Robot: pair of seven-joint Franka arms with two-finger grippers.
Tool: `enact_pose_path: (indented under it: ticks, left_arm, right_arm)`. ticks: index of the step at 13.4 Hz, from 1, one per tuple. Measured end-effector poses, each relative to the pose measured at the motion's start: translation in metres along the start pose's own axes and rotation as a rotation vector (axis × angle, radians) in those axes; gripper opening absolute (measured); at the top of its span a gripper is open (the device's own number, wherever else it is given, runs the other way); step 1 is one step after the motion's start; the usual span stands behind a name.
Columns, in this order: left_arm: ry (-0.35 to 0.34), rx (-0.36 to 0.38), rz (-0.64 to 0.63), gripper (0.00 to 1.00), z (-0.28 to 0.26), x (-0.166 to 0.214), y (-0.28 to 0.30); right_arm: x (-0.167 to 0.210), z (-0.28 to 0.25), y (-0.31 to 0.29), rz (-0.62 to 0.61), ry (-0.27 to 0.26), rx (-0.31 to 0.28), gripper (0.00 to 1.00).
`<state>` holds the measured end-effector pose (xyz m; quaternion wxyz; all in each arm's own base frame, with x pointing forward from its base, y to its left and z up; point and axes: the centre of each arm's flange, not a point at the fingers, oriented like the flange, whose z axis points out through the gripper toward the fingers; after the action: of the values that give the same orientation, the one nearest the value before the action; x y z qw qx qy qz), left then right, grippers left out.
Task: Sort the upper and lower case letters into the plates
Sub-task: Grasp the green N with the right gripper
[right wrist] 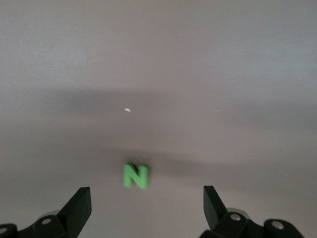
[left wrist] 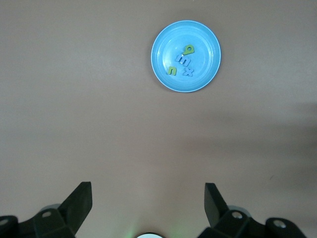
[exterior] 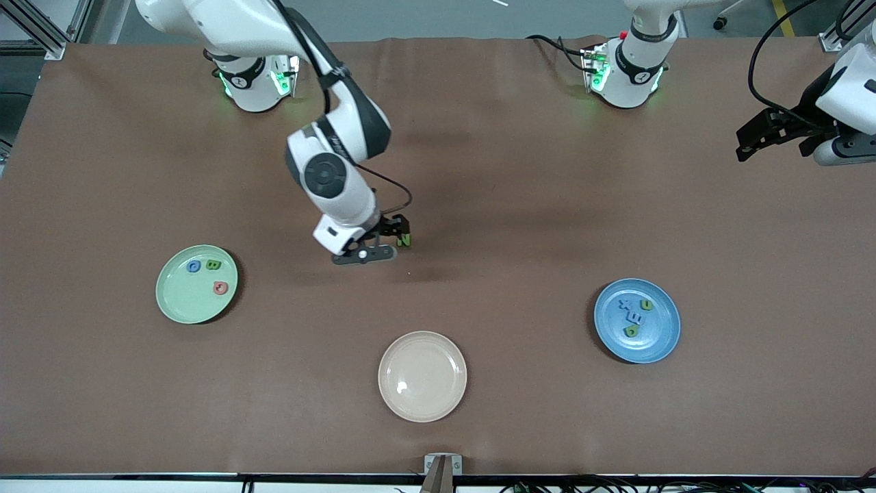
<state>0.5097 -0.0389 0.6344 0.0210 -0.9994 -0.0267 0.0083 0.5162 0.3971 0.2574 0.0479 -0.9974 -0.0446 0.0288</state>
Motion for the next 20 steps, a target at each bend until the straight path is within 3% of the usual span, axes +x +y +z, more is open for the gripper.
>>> enact_pose_path:
  ticks: [4,10,14,15,17,18,20]
  left_arm:
    - [0.0,0.0,0.002,1.0,0.0,0.0,0.001]
    - [0.001,0.0,0.005,1.0,-0.001,0.0,0.002]
    - [0.001,0.0,0.005,1.0,-0.001,0.0,0.002]
    - [0.001,0.0,0.005,1.0,-0.001,0.0,0.002]
    - [0.001,0.0,0.005,1.0,-0.001,0.0,0.002]
    - [0.001,0.0,0.005,1.0,-0.001,0.0,0.002]
    - [0.001,0.0,0.005,1.0,-0.001,0.0,0.002]
  right_arm:
    - [-0.006,0.063,-0.018,-0.021,-0.002,-0.022,1.0]
    - [-0.021,0.077,-0.03,-0.001,-0.024,-0.04,0.96]
    - [-0.021,0.082,-0.026,0.008,-0.029,-0.047,0.75]
    - [-0.021,0.083,-0.026,0.009,-0.03,-0.048,0.75]
    - [-0.02,0.084,-0.024,0.012,-0.029,-0.05,0.59]
    - [-0.02,0.084,-0.024,0.013,-0.028,-0.05,0.59]
    - [-0.018,0.082,-0.022,0.017,-0.026,-0.051,0.37]
